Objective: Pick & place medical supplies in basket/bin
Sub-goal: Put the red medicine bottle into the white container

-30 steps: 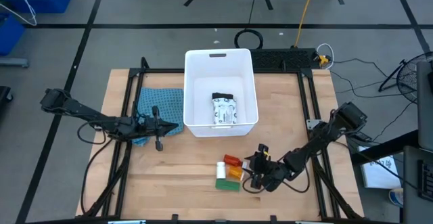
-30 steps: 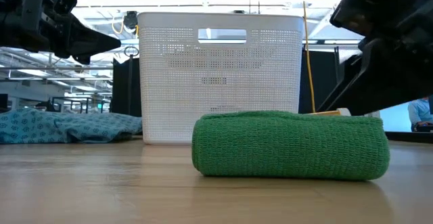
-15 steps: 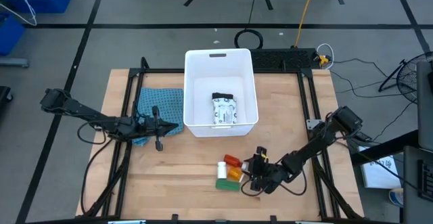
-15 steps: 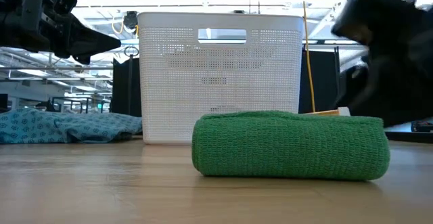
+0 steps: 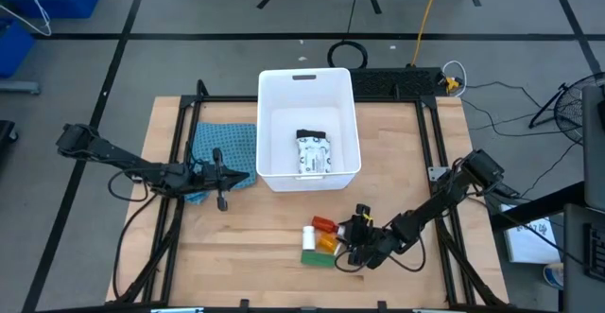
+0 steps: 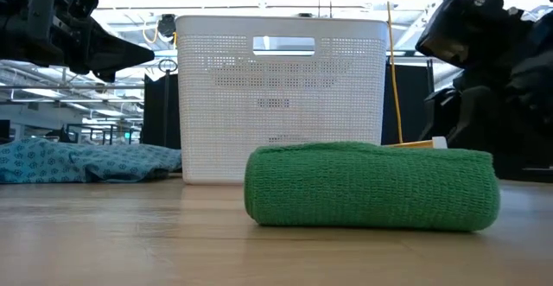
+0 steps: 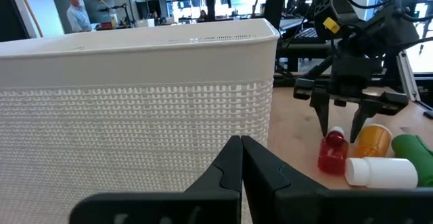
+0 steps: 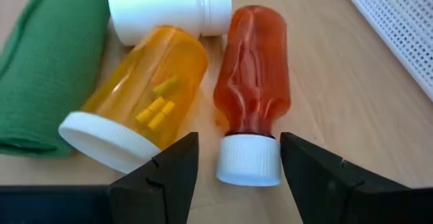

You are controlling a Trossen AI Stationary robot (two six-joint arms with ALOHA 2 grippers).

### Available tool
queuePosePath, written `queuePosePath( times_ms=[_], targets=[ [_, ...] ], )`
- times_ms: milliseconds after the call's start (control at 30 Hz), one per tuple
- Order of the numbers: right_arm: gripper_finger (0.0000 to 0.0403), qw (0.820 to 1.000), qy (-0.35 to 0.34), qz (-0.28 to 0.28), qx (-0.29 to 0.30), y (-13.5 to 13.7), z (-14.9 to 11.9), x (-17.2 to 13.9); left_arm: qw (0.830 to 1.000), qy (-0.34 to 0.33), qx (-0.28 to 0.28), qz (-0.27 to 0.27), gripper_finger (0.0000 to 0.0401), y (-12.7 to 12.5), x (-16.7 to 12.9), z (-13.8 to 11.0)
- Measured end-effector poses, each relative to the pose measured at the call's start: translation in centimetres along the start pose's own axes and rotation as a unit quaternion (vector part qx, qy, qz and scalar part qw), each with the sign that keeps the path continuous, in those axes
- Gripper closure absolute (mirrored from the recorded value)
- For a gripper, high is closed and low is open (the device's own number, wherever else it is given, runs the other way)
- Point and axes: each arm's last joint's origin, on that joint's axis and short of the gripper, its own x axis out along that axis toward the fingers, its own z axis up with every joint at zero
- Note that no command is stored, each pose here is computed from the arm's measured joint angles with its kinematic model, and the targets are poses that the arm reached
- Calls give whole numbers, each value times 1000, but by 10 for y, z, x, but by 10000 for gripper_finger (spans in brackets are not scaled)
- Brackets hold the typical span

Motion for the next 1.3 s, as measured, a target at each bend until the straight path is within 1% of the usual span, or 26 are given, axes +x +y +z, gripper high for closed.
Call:
queuePosePath(
  times_ms=[100,300,367,500,567,633,700,800,900,967,1067,1200,1300],
  targets=[
    [219,1000,-3,1,-5,0,1,0,1000,0,0,0,398,0,0,0],
    [280,1000,5,11,-4,-1,1,1,1000,0,0,0,398,0,0,0],
    [293,1000,5,11,-10,-1,1,1,1000,0,0,0,398,0,0,0],
    [293,1000,4,10,-23,-1,2,1,1000,0,0,0,398,0,0,0],
    [287,999,4,9,-30,-3,5,0,1000,0,0,0,398,0,0,0],
    [276,999,-1,10,-36,-6,10,-4,1000,0,0,0,398,0,0,0],
    [273,999,-11,14,-48,-9,19,-12,1000,0,0,0,398,0,0,0],
    [283,995,-29,24,-91,-14,32,-27,1000,0,0,0,398,0,0,0],
    [293,985,-59,68,-145,-19,48,-48,1000,0,0,0,398,0,0,0],
    [293,976,-80,105,-172,-28,53,-61,1000,0,0,0,398,0,0,0],
    [290,966,-122,146,-172,-49,58,-81,1000,0,0,0,398,0,0,0],
    [286,957,-187,167,-144,-86,55,-107,1000,0,0,0,398,0,0,0],
    [293,944,-260,170,-109,-110,44,-124,1000,0,0,0,398,0,0,0]
  ],
)
